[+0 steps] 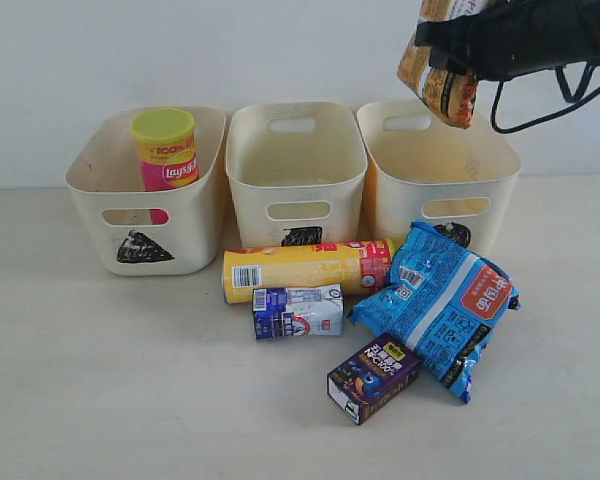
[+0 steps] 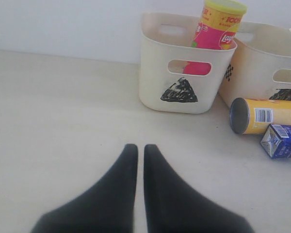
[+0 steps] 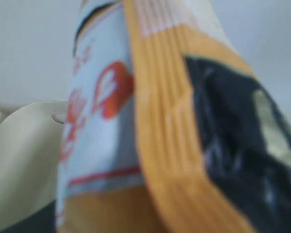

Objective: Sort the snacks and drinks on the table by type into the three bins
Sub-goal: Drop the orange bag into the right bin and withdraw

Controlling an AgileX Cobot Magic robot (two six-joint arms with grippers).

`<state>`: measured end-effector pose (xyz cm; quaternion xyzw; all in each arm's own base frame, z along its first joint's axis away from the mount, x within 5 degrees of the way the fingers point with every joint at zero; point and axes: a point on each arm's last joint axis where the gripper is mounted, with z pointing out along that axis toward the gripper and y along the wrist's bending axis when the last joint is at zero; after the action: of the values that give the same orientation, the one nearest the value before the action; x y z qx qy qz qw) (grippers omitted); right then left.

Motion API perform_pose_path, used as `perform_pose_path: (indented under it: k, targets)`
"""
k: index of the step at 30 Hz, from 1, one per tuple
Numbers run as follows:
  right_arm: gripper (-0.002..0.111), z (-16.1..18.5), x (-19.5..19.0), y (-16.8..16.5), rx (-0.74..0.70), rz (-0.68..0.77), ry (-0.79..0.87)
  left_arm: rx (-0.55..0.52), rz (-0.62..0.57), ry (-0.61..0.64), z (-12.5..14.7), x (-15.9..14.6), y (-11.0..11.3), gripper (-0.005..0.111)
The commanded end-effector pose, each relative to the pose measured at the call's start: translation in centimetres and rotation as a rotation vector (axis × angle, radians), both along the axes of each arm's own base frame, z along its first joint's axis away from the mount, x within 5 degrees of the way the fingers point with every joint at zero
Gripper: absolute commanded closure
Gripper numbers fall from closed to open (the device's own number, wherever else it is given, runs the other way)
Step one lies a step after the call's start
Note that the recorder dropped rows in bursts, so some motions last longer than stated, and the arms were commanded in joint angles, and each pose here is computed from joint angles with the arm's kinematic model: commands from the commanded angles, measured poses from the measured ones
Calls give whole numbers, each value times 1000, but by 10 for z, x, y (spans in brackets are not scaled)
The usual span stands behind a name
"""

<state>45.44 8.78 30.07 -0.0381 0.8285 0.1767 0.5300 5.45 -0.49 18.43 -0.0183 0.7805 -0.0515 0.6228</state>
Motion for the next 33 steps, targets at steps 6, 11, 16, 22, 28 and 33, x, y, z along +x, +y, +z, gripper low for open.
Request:
perform_pose_path:
  k: [6,11,16,22,28,33]
  targets:
    - [108,-28,32,0,-24,-35,-2,-12,5,-22,3,0,0,103]
    - [83,-41,42,2,-25,-29,16,-12,5,-22,3,0,0,103]
    - [40,-46,44,2,-25,-23,27,-12,5,-22,3,0,0,103]
    - [31,-37,41,3,-5,-24,20,-12,5,-22,3,0,0,103]
    - [37,-14,30,5,-30,38,2,-12,5,-22,3,0,0,103]
    - [64,12,11,7,-160,155,-6,-12,5,-22,3,0,0,103]
